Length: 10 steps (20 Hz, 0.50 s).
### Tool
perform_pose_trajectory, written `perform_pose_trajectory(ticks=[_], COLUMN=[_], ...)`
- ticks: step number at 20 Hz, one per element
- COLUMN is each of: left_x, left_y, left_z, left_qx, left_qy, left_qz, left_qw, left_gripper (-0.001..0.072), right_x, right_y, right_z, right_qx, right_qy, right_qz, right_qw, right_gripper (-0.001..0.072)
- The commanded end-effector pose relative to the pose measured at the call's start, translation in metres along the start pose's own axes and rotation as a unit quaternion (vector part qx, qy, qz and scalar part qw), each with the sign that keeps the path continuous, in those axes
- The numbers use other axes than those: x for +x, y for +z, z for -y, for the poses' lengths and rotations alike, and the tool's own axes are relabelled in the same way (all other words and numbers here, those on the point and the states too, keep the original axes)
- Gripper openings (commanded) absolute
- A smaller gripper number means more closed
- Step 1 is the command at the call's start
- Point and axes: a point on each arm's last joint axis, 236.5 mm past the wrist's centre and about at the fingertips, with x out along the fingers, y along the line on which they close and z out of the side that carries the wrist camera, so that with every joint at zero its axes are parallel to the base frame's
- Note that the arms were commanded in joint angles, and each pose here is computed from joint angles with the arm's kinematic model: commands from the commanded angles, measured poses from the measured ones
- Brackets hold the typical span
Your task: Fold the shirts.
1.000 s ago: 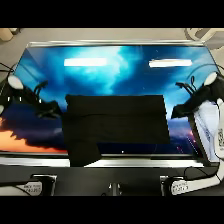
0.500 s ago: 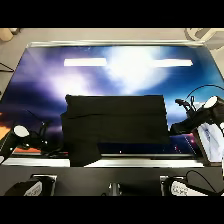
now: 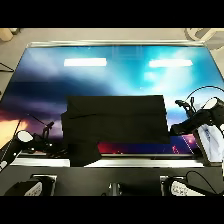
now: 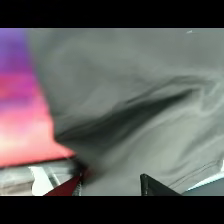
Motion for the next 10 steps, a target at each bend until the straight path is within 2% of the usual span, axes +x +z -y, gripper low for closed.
perform_pose_trajectory(ticks=[1, 2, 3, 4, 5, 6, 7, 10], left_x=[0.009, 0.012, 0.014, 0.015, 0.016, 0.016, 0.016, 0.014], left_y=[0.003, 0.002, 0.002, 0.003, 0.005, 0.005, 0.004, 0.005], left_z=[0.005, 0.008, 0.009, 0.01, 0.011, 0.012, 0.012, 0.014], left_qx=[0.008, 0.014, 0.01, 0.005, 0.001, 0.001, 0.002, 0.019], left_qy=[0.009, 0.01, 0.012, 0.013, 0.014, 0.012, 0.012, 0.01], left_qz=[0.009, 0.007, 0.009, 0.013, 0.017, 0.017, 0.016, 0.018], left_qw=[1.0, 1.0, 1.0, 1.0, 1.0, 1.0, 1.0, 1.0], left_gripper=[0.0407, 0.0379, 0.0379, 0.0376, 0.0289, 0.0169, 0.0021, 0.0025], right_x=[0.0, 0.0, 0.0, 0.002, 0.006, 0.013, 0.019, 0.03], right_y=[0.001, 0.001, -0.001, -0.004, -0.011, -0.02, -0.027, -0.023], right_z=[0.001, 0.001, -0.001, -0.002, -0.003, -0.004, -0.006, -0.013], right_qx=[0.0, 0.0, 0.0, 0.001, 0.003, 0.005, 0.008, 0.019], right_qy=[-0.003, -0.002, 0.001, 0.005, 0.009, 0.011, 0.017, 0.033], right_qz=[0.003, 0.002, -0.001, -0.007, -0.019, -0.033, -0.043, -0.027], right_qw=[1.0, 1.0, 1.0, 1.0, 1.0, 0.999, 0.999, 0.999], right_gripper=[0.0426, 0.0442, 0.0524, 0.0572, 0.058, 0.0619, 0.062, 0.0618])
